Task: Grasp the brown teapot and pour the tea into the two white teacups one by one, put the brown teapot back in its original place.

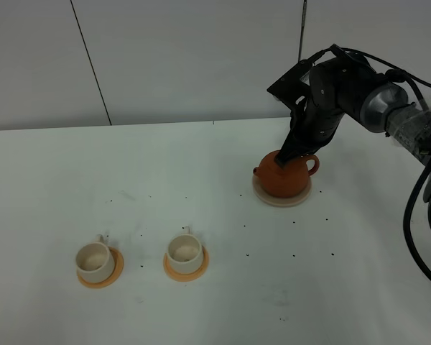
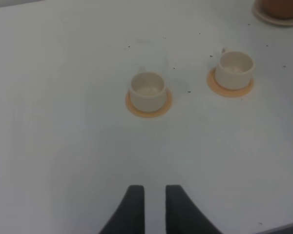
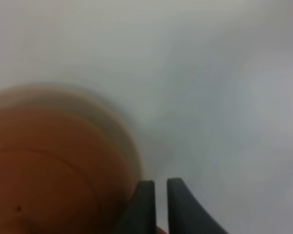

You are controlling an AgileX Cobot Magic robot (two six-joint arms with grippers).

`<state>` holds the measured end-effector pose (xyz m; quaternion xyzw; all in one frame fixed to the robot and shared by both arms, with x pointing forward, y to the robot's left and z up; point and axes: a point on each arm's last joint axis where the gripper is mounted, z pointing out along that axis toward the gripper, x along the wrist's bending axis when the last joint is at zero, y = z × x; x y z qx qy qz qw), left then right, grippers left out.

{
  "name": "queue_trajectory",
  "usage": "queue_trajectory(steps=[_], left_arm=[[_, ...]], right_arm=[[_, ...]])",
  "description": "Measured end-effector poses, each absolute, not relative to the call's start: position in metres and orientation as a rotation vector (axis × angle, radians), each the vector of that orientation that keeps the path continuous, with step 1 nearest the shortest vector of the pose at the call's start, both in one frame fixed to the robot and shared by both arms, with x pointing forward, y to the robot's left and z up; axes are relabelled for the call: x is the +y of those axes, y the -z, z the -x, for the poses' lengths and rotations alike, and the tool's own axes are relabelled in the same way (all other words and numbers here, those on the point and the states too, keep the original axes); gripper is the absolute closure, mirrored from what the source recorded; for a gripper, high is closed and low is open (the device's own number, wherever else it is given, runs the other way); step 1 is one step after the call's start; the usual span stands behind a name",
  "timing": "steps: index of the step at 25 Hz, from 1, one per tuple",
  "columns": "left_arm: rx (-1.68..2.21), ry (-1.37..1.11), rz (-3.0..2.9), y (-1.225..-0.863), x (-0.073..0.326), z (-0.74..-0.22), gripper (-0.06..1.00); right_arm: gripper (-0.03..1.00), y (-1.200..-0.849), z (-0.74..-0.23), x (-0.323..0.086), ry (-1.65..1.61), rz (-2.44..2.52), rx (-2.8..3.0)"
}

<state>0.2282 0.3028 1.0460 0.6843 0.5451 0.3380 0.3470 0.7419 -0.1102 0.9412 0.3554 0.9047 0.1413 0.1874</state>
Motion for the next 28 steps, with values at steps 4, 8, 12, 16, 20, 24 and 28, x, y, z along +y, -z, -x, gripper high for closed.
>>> queue_trajectory(steps=[4,8,12,16,20,24,28], left_arm=[[1.414,-0.877,-1.775,-1.0460,0.3028,-0.2282,0.77],[1.414,-0.877,-1.775,-1.0460,0.3028,-0.2282,0.77],[1.414,-0.877,-1.775,-1.0460,0.3028,-0.2282,0.77],[1.414,-0.877,-1.775,-1.0460,0.3028,-0.2282,0.77],[1.414,-0.877,-1.775,-1.0460,0.3028,-0.2282,0.77],[1.414,-0.877,-1.775,-1.0460,0.3028,-0.2282,0.77],[1.414,-0.877,-1.775,-1.0460,0.3028,-0.2282,0.77]], right_arm=[[0.92,-0.9405,-0.7407,-0.1108,-0.386,-1.020,2.554],[0.92,-0.9402,-0.7398,-0.1112,-0.376,-1.028,2.562],[0.92,-0.9400,-0.7394,-0.1119,-0.369,-1.037,2.565],[0.92,-0.9400,-0.7393,-0.1121,-0.369,-1.052,2.562],[0.92,-0.9397,-0.7388,-0.1123,-0.365,-1.059,2.565],[0.92,-0.9396,-0.7386,-0.1124,-0.363,-1.063,2.566],[0.92,-0.9398,-0.7389,-0.1122,-0.367,-1.061,2.562]])
